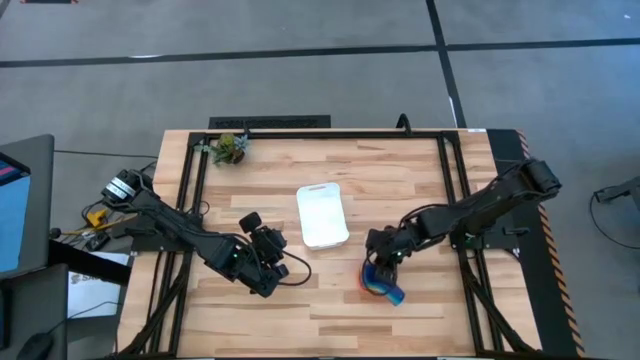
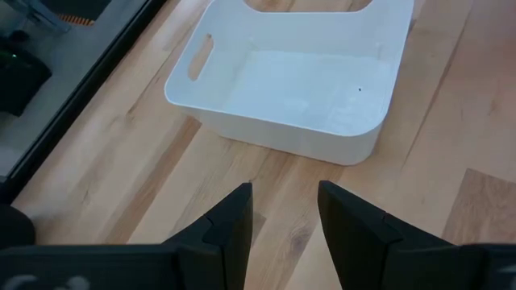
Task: Nest measuring cups in basket
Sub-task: Put the nested measuring cups into the white bin
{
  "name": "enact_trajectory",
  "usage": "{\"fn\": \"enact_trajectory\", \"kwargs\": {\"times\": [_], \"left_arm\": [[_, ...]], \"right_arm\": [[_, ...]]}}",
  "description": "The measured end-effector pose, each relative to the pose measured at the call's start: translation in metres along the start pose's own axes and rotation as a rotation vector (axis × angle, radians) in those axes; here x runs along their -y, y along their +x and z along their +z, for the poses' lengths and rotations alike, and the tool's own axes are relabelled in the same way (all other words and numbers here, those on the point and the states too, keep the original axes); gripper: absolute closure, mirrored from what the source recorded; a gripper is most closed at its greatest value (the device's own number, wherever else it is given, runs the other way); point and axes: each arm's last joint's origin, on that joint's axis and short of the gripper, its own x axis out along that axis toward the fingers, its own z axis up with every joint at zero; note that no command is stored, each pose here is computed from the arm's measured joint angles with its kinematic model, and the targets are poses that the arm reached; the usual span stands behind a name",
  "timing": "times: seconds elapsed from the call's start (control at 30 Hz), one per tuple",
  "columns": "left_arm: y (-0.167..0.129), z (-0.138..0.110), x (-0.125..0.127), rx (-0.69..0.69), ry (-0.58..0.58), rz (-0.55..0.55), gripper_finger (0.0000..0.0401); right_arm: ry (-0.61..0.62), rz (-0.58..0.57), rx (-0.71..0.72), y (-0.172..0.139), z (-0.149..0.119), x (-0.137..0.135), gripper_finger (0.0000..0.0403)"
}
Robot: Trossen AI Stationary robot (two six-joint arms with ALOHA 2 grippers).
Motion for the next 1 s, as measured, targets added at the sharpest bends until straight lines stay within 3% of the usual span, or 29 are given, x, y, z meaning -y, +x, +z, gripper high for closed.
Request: {"fn": "enact_trajectory", "kwargs": {"times": [0.33,0.67,1.0], "left_arm": [[0.004,0.002,-0.002,-0.013,0.005,0.001,0.0269],[0.011,0.006,-0.008,-0.038,0.025,0.009,0.0269],[0.012,0.003,-0.011,-0.062,0.030,0.031,0.0269]], "right_arm": [[0.072,0.036,0.169,-0.043,0.019,0.015,0.0325],[0.131,-0.030,0.394,-0.087,0.077,0.043,0.0326],[0.234,-0.134,0.469,-0.060,0.149,0.085,0.0326]]}}
